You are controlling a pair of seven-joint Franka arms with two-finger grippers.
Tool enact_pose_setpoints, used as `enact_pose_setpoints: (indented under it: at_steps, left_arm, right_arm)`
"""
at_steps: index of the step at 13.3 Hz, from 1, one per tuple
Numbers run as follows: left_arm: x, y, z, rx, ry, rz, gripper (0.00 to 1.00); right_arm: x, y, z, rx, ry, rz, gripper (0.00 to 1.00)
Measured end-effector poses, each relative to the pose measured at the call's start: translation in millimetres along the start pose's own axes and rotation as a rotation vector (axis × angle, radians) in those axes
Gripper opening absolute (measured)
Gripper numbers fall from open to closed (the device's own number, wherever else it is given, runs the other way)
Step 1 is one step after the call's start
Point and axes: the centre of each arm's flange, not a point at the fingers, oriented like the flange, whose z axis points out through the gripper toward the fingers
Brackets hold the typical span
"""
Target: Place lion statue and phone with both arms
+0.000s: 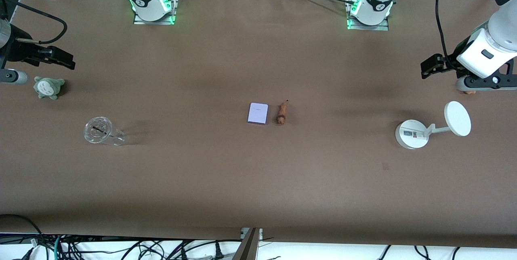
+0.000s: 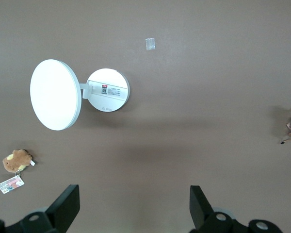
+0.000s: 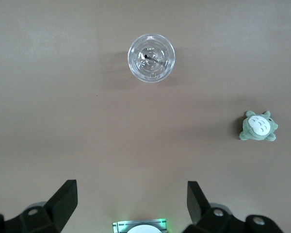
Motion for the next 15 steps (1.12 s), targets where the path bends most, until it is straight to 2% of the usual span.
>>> enact_pose_setpoints:
  at_steps: [7, 11, 15]
  left_arm:
    - [2.0, 0.7, 4.1, 0.0, -0.009, 0.001, 1.0]
    - [1.6, 22.6, 26.1, -0.007, -0.106, 0.039, 1.0]
    - [0.6, 95.7, 51.4, -0.043, -0.167, 0.145, 1.0]
  right_arm:
    - [0.4, 0.9, 0.5, 0.0, -0.001, 0.002, 1.0]
    - [1.7, -0.2, 1.2, 0.012, 0.002, 0.001, 1.0]
    - [7.2, -2.8, 6.2, 0.043, 0.002, 0.002, 1.0]
